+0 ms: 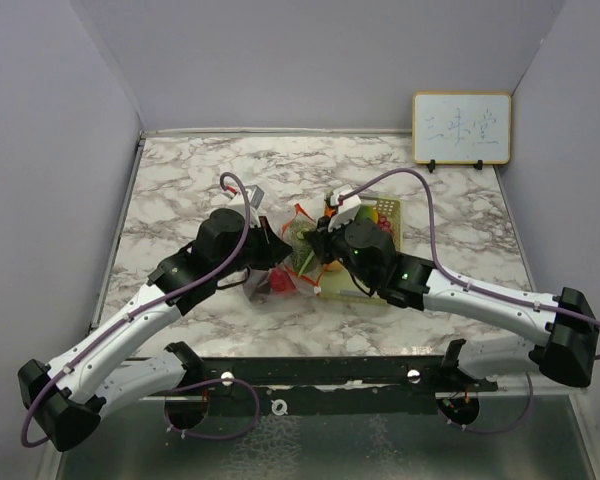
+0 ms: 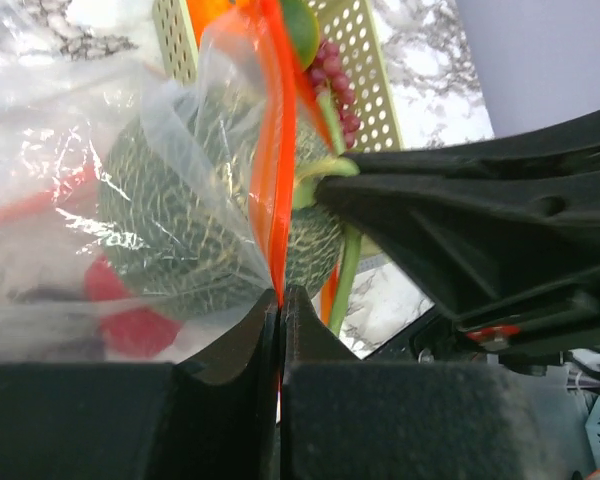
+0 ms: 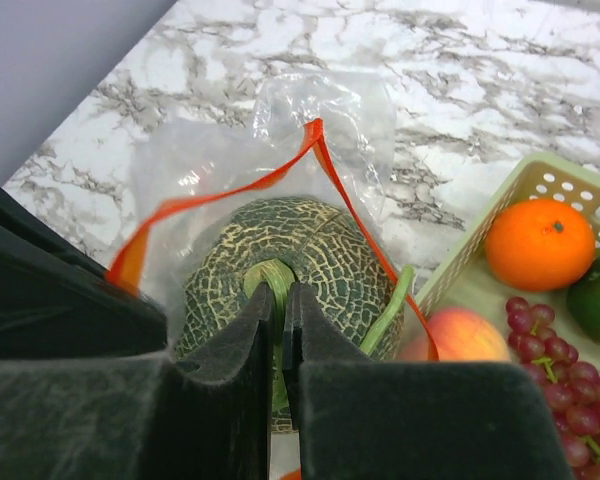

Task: Place the food in the zip-top bag and seal the zipper
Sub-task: Place the fake fruit in the zipper food storage bag.

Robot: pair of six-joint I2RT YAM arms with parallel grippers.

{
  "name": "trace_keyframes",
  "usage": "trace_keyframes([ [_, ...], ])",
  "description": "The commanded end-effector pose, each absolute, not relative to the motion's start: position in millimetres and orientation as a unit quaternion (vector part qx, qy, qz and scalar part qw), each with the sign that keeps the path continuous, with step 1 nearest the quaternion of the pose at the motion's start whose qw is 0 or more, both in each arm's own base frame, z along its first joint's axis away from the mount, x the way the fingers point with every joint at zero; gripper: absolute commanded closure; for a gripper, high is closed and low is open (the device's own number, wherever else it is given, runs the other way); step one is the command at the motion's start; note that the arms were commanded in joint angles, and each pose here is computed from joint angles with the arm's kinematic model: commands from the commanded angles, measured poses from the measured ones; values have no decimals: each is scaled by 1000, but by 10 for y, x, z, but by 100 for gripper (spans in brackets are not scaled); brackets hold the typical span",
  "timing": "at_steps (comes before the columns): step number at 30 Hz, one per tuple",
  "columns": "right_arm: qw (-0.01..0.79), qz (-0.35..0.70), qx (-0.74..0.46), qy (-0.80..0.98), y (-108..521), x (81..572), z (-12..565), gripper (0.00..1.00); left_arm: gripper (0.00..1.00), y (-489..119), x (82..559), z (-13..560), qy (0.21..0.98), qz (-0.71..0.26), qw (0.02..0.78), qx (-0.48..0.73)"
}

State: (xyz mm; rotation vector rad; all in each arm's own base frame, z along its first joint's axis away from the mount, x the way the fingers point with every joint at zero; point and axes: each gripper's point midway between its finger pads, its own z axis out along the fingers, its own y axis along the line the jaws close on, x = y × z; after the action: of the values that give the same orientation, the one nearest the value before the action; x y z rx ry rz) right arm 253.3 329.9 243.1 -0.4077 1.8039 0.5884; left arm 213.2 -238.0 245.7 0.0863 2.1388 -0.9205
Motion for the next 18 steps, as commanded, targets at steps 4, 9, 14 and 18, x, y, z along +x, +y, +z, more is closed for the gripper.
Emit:
trace_keyframes([
  [4, 577, 299, -185, 737, 3646, 2558, 2643, 98, 100, -2534, 2093, 2509, 824, -412, 388, 40],
  [9, 555, 291, -203, 752, 3674, 2515, 2411, 88, 100, -2528, 2101, 2456, 821, -413, 393, 37],
  [14, 548, 267, -215, 763, 3578, 2503, 2335, 55, 100, -2521, 2094, 2294, 827, -409, 384, 30],
  [18, 559, 275, -214, 752, 3463, 2436, 2492, 36, 100, -2505, 2075, 2190, 832, -406, 376, 25],
])
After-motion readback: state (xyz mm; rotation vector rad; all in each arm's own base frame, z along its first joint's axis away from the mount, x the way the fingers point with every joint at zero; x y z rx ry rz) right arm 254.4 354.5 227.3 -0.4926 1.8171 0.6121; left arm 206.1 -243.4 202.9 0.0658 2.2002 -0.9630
